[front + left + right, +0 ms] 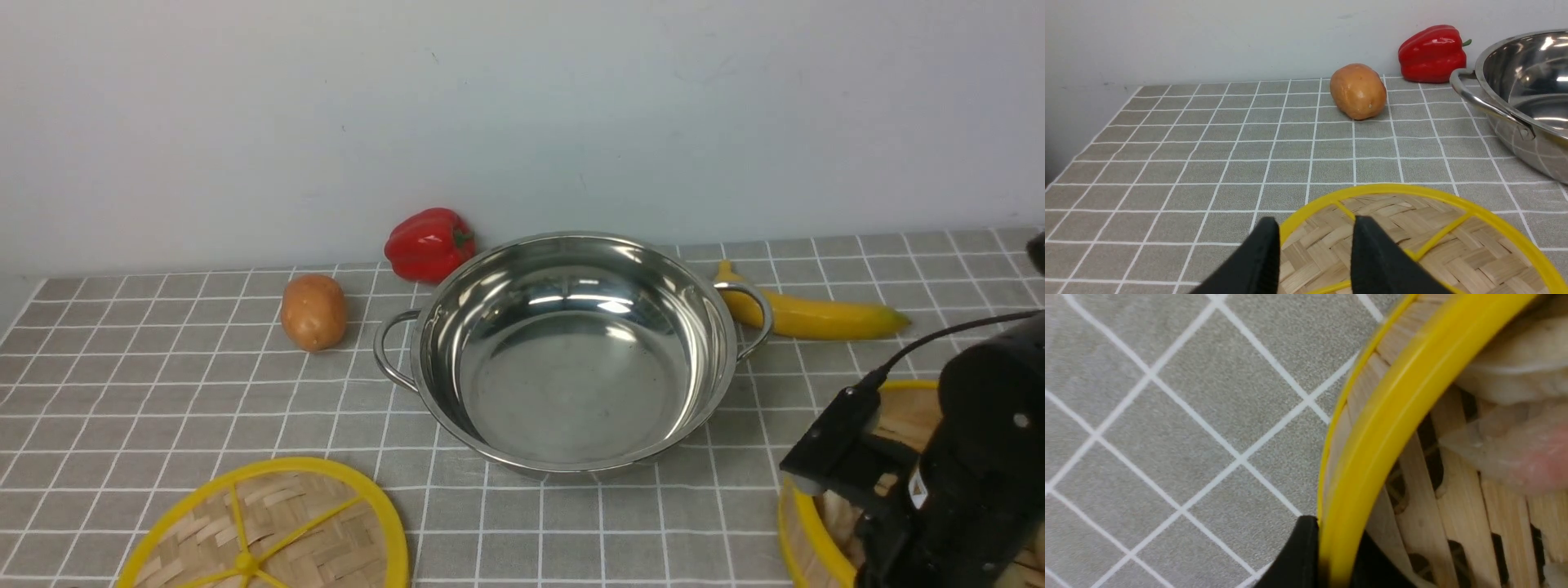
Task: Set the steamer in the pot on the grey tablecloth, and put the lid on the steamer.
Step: 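Reach for and grasp the rim of the bamboo steamer holding the buns with the right gripper, then place the bamboo steamer basket of food into the steel pot with the right gripper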
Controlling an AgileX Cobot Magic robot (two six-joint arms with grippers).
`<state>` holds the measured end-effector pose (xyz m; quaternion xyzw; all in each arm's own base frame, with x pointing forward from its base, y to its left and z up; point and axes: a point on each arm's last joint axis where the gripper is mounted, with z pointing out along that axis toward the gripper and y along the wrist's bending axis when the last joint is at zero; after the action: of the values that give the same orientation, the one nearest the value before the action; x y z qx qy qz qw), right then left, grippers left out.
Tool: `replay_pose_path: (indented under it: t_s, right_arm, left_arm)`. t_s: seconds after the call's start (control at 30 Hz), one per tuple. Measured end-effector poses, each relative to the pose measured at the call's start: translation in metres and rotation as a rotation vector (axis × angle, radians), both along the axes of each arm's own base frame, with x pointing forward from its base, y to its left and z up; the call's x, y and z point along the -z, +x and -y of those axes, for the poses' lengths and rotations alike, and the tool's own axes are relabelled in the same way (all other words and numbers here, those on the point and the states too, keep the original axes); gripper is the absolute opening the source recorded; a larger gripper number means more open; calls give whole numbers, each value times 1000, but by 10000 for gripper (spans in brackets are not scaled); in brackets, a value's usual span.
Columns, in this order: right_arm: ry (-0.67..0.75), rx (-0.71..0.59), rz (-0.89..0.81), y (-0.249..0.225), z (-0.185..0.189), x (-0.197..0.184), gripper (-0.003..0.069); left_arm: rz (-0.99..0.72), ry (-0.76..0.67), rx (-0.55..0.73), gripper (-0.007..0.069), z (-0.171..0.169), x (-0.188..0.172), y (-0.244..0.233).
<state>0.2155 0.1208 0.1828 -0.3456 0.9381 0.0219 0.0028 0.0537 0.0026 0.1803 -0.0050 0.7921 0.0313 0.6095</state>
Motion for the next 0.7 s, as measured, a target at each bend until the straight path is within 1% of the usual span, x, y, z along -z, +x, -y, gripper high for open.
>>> replay_pose_path:
  t_s: [0.17,0.3,0.37,0.47,0.57,0.63,0.7]
  right_arm:
    - [-24,6,-46,1,-1,-16,62]
    - [-39,13,-42,-1,2,-24,64]
    - [-61,9,-24,-6,7,-34,64]
    - [-81,12,-5,-8,11,-39,64]
    - [-104,3,50,-10,17,-50,64]
    - [-105,-8,82,-9,18,-57,64]
    - [-80,-28,132,-3,15,-75,64]
  left_arm:
    - [0,0,0,243,0,0,0]
    - [0,0,0,243,0,0,0]
    - [0,0,0,243,0,0,0]
    - [0,1,0,243,0,0,0]
    - [0,1,0,243,0,0,0]
    - [0,1,0,243,0,0,0]
    - [0,1,0,243,0,0,0]
